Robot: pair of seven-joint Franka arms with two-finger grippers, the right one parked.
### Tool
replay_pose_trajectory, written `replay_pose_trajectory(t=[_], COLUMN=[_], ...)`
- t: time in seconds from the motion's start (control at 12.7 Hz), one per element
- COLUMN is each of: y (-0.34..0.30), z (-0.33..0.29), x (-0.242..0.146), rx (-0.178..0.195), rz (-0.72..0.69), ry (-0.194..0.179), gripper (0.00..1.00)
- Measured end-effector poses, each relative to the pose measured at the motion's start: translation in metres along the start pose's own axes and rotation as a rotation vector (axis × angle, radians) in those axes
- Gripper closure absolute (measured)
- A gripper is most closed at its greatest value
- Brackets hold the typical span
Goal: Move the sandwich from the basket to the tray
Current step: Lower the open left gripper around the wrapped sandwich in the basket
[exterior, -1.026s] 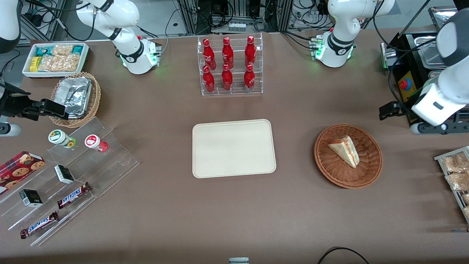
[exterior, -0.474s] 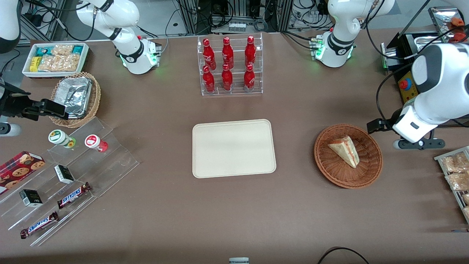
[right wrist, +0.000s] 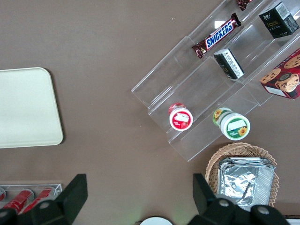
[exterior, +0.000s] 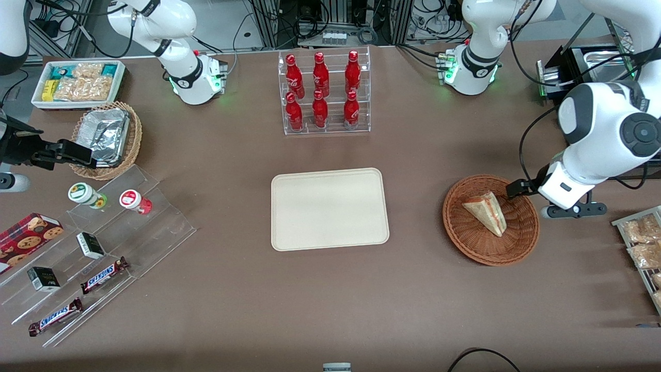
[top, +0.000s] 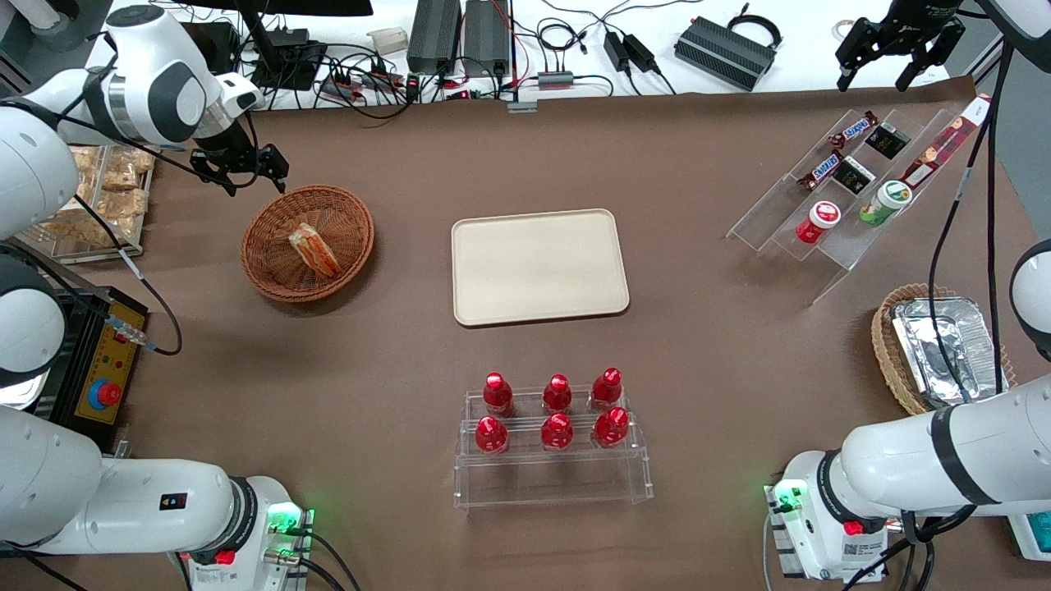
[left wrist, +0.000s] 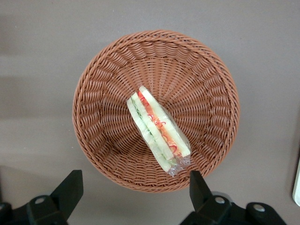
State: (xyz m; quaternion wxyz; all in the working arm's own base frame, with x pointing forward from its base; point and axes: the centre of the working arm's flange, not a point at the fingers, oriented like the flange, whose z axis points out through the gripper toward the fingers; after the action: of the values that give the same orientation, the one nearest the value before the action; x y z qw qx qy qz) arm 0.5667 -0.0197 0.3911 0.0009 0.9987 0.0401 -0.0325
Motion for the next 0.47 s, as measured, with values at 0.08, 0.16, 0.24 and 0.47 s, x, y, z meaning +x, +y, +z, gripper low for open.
replay_pose_trajectory(t=[0.08, 0.16, 0.24, 0.47], y=[0.000, 0.000, 0.002, 0.012], z=[0.005, 0.009, 0.013, 0.023], x=[0.000, -0.001, -0.001, 0.000], rx=[0.000, 0.001, 0.003, 0.010], rz=[-0.043, -0.110, -0.180, -0.402], ry=[-0.007, -0.015, -0.021, -0.034], gripper=[0.00, 0.00, 0.00, 0.00])
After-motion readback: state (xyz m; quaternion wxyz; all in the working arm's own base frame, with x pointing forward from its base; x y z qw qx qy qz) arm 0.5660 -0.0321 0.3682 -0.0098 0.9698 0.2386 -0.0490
